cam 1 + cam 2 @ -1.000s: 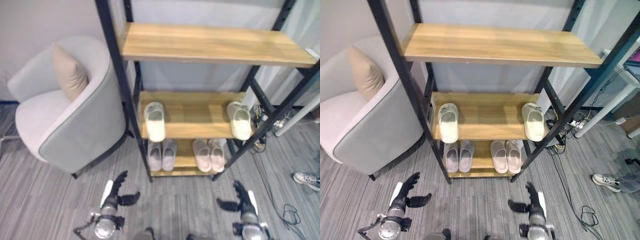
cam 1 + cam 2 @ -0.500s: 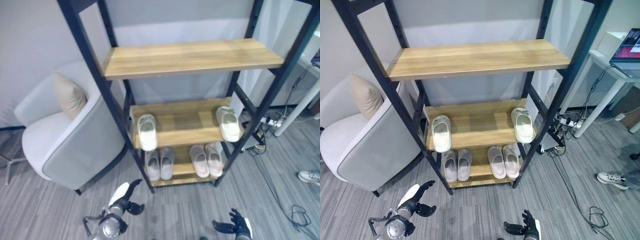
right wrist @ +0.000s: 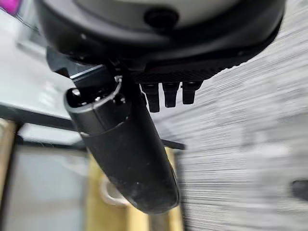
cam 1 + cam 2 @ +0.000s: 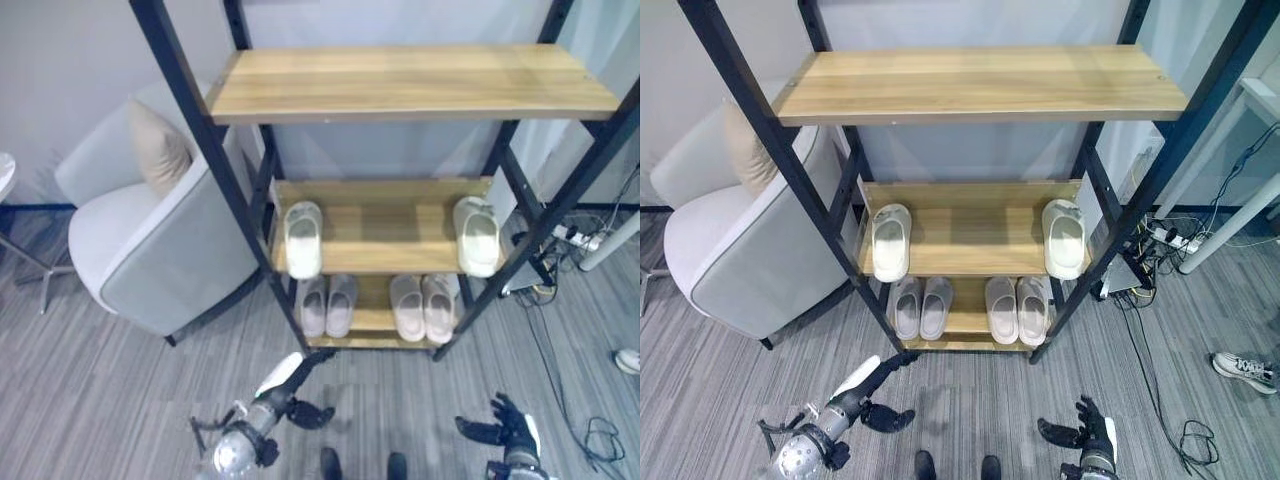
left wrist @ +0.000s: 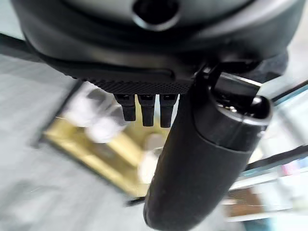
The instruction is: Arrange the slippers neatly on the shoe rack.
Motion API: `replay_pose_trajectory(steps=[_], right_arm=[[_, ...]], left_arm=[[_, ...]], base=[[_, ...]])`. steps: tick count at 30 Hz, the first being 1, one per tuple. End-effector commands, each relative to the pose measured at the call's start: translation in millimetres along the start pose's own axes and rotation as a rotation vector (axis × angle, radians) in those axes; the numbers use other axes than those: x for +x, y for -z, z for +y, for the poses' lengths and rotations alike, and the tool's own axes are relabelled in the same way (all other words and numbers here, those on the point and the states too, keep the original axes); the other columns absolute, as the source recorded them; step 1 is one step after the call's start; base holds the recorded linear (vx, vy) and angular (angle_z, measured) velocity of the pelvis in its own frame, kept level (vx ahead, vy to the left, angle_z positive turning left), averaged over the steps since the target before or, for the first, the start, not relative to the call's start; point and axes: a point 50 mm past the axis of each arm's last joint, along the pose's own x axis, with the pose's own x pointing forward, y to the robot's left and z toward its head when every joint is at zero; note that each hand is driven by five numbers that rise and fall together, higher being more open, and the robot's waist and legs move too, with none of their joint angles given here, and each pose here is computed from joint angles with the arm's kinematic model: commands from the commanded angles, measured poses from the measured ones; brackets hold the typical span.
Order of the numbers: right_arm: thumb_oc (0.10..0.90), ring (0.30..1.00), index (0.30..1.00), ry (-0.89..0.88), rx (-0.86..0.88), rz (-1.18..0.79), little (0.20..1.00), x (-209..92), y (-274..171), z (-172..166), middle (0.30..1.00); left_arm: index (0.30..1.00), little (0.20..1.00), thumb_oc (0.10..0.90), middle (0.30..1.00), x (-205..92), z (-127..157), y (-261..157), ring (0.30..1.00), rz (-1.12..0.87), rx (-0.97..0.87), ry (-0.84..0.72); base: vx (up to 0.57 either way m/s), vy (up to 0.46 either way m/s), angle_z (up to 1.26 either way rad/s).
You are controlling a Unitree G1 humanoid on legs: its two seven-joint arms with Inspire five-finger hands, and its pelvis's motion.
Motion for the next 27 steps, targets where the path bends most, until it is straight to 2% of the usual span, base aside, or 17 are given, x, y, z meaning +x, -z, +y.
replay_pose_trajectory(steps=[1,6,9,10,12,13,14,15,16,17,18,19,20,21,23,26,27], right_arm=[[0.8,0.9,0.9,0.008,-0.073,-0.118,0.9,14.3,-30.7,-2.2,0.9],[0.8,0.9,0.9,-0.053,-0.076,-0.161,0.9,20.2,-48.2,14.4,0.9],[0.8,0.9,0.9,-0.065,-0.095,-0.15,0.9,19.6,-45.5,16.8,0.9],[0.8,0.9,0.9,-0.073,-0.156,-0.124,0.9,17.2,-37.1,16.9,0.9],[0.8,0.9,0.9,-0.084,-0.161,-0.122,0.9,15.1,-33.6,14.4,0.9],[0.8,0.9,0.9,-0.091,-0.175,-0.052,0.9,12.3,-17.2,16.4,0.9],[0.8,0.9,0.9,-0.091,-0.175,-0.053,0.9,12.5,-17.3,16.5,0.9],[0.8,0.9,0.9,-0.102,-0.192,-0.034,0.9,9.3,-10.1,15.5,0.9],[0.8,0.9,0.9,-0.102,-0.192,-0.034,0.9,9.4,-10.2,15.5,0.9],[0.8,0.9,0.9,-0.111,-0.203,-0.038,0.9,7.1,-7.8,14.6,0.9],[0.8,0.9,0.9,-0.111,-0.203,-0.038,0.9,7.2,-8.0,14.6,0.9],[0.8,0.9,0.9,-0.113,-0.208,-0.029,0.9,2.4,-1.5,12.1,0.9],[0.8,0.9,0.9,-0.112,-0.201,-0.01,0.9,-1.2,5.1,11.2,0.9],[0.8,0.9,0.9,-0.112,-0.201,-0.01,0.9,-1.3,5.2,11.2,0.9],[0.8,0.9,0.9,-0.109,-0.185,0.046,0.9,-9.7,21.8,9.9,0.9],[0.8,0.9,0.9,-0.092,-0.153,0.086,0.9,-14.3,31.5,6.7,0.9],[0.8,0.9,0.9,-0.088,-0.15,0.098,0.9,-16.8,35.2,4.8,0.9]], left_arm=[[0.9,0.9,0.8,0.9,26.5,12.3,-45.0,0.9,-0.23,-0.017,0.081],[0.9,0.9,0.8,0.9,54.7,-3.1,-92.3,0.9,-0.385,-0.015,0.324],[0.9,0.9,0.8,0.9,60.5,-11.4,-101.3,0.9,-0.41,-0.038,0.371],[0.9,0.9,0.8,0.9,65.9,-15.4,-111.7,0.9,-0.452,-0.144,0.381],[0.9,0.9,0.8,0.9,67.3,-20.4,-117.6,0.9,-0.473,-0.155,0.39],[0.9,0.9,0.8,0.9,76.6,-4.5,-144.8,0.9,-0.57,-0.131,0.331],[0.9,0.9,0.8,0.9,76.4,-4.2,-144.8,0.9,-0.57,-0.131,0.33],[0.9,0.9,0.8,0.9,78.8,14.3,-163.5,0.9,-0.649,-0.088,0.236],[0.9,0.9,0.8,0.9,78.8,14.3,-163.6,0.9,-0.649,-0.088,0.235],[0.9,0.9,0.8,0.9,82.1,31.2,-176.8,0.9,-0.705,-0.041,0.121],[0.9,0.9,0.8,0.9,82.3,31.0,-177.0,0.9,-0.705,-0.04,0.119],[0.9,0.9,0.8,0.9,85.0,47.7,-181.6,0.9,-0.721,-0.019,0.002],[0.9,0.9,0.8,0.9,84.7,57.2,-184.4,0.9,-0.736,-0.001,-0.065],[0.9,0.9,0.8,0.9,84.8,57.0,-184.3,0.9,-0.735,-0.001,-0.067],[0.9,0.9,0.8,0.9,79.8,84.8,-183.7,0.9,-0.74,0.029,-0.247],[0.9,0.9,0.8,0.9,79.9,118.1,-172.0,0.9,-0.641,0.213,-0.423],[0.9,0.9,0.8,0.9,80.1,122.6,-162.3,0.9,-0.596,0.17,-0.434]], base=[[0.01,0.073,0.02],[0.06,0.025,0.0],[0.09,-0.052,-0.03],[0.19,-0.122,-0.02],[0.16,-0.107,0.11],[0.13,-0.094,0.08],[0.18,-0.147,0.07],[0.06,-0.052,0.04],[0.09,-0.109,0.14],[0.03,-0.06,0.11],[0.06,-0.118,0.07],[0.06,-0.089,0.03],[0.06,-0.089,0.03],[0.07,-0.088,0.06],[0.08,-0.099,0.02],[0.04,-0.053,0.04],[0.04,-0.04,0.04]])
